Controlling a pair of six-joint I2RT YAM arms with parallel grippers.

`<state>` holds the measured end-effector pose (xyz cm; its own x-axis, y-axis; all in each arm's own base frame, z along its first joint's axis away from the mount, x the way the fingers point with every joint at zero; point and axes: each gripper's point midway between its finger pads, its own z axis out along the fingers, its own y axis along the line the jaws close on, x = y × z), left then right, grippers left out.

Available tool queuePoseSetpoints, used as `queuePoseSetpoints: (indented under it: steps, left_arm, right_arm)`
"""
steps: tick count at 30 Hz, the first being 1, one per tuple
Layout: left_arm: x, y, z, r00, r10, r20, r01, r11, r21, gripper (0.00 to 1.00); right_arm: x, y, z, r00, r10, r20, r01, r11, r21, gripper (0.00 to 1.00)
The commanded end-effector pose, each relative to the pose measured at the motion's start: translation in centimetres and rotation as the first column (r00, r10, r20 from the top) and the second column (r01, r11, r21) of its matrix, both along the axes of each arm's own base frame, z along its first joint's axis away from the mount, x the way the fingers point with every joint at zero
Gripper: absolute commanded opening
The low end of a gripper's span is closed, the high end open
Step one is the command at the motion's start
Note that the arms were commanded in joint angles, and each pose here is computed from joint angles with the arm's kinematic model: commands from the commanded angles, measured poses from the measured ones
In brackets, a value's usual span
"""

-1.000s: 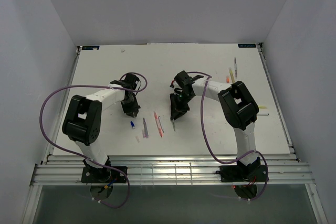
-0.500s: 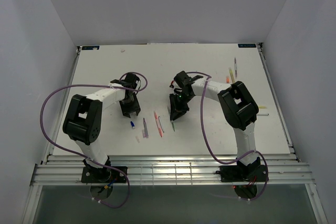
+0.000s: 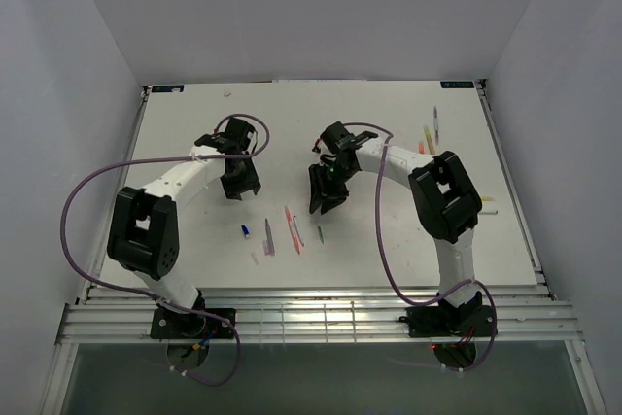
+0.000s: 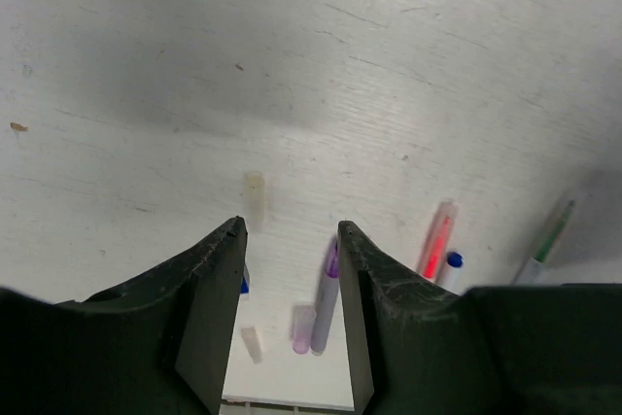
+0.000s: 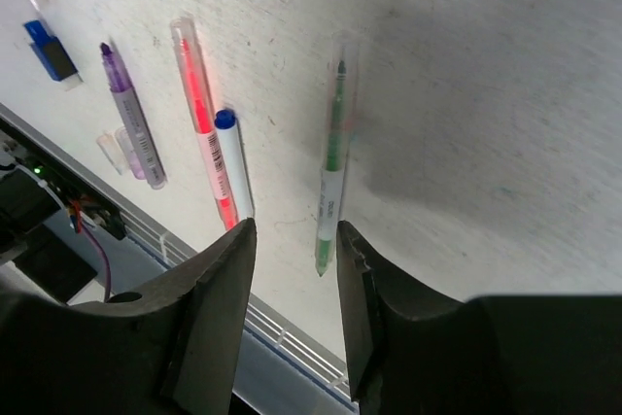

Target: Open the pen caps

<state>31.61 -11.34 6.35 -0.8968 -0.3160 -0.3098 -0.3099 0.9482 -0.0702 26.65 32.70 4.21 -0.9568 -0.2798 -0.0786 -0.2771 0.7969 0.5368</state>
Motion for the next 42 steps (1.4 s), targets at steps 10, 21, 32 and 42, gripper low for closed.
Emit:
queuePoseSetpoints:
  steps: [10,21,32,42]
  left_arm:
    - [-1.5,-4.7,9.5,0.971,-0.033,0.235,0.106,0.947,-0.303,0.53]
    - [-4.0,-6.9,9.7,0.940,-0.168,0.298,0.273,0.893,-0.357,0.54]
    - [-3.8,-7.8,10.7,0.927,-0.202,0.315,0.318,0.869,-0.379,0.54]
    - [-4.2,-7.5,11.2,0.925,-0.208,0.319,0.324,0.869,-0.374,0.53]
  right_arm:
    - [15.6,-13.1,9.3,0.895,-0.335,0.294,0.358,0.933,-0.026,0.45]
    - [20.3,-27.9,5.5,0.782,-0.516,0.349,0.596,0.783,-0.176,0.44]
    - [20.0,-32.1,2.3,0.783,-0.525,0.334,0.613,0.742,-0.271,0.44]
    - [19.4,-32.5,-0.2,0.805,-0.514,0.297,0.591,0.741,-0.318,0.42]
